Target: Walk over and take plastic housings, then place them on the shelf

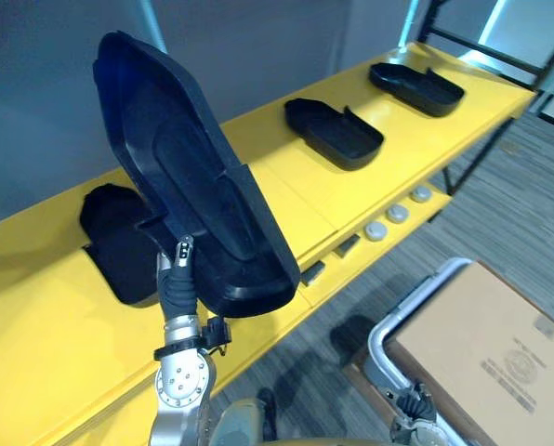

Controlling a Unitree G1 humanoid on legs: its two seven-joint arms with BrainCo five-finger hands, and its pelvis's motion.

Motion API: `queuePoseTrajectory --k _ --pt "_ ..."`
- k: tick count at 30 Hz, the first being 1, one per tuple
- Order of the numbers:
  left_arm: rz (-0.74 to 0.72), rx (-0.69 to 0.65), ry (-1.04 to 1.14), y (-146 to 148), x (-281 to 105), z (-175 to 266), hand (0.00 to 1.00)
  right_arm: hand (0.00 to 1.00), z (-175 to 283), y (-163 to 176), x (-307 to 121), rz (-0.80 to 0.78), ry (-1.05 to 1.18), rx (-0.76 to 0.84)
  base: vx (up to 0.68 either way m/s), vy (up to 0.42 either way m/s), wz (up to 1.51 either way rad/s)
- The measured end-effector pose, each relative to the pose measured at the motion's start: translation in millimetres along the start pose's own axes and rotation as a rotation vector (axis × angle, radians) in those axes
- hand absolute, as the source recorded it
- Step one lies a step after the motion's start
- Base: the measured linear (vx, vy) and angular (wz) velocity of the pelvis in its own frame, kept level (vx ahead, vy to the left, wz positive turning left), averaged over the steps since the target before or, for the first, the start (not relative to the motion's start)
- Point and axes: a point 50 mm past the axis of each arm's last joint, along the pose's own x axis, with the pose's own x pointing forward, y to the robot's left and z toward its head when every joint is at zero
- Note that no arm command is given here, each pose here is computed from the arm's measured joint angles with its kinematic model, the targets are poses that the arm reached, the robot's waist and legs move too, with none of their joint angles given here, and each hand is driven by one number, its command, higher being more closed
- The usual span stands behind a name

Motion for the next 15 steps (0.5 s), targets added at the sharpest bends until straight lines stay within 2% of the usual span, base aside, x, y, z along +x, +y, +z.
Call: queuePoseTrajectory --k 5,8,10,15 --pt "-0.024 -0.021 -0.033 -8.0 6.6 3.2 1.0 0.0 3.0 18.7 -3.4 0.069 -0.017 -0.002 0.07 -0.15 1.13" --pt "-0.055 -0.02 -0.036 -13.2 7.1 1.3 1.0 0.0 13.0 29.0 -5.4 0.119 -0.063 0.002 0.01 -0.281 1.58" --pt "-0.058 -0.012 0.003 -14.1 1.6 -6.1 1.0 0.0 23.1 24.4 -1.4 0.103 -0.096 0.004 0.13 -0.362 1.23" --pt "-0.05 -0.03 -0.005 -14.9 0.2 -4.8 1.0 0.0 40.5 37.8 1.5 0.134 -0.148 0.024 0.1 -0.186 0.39"
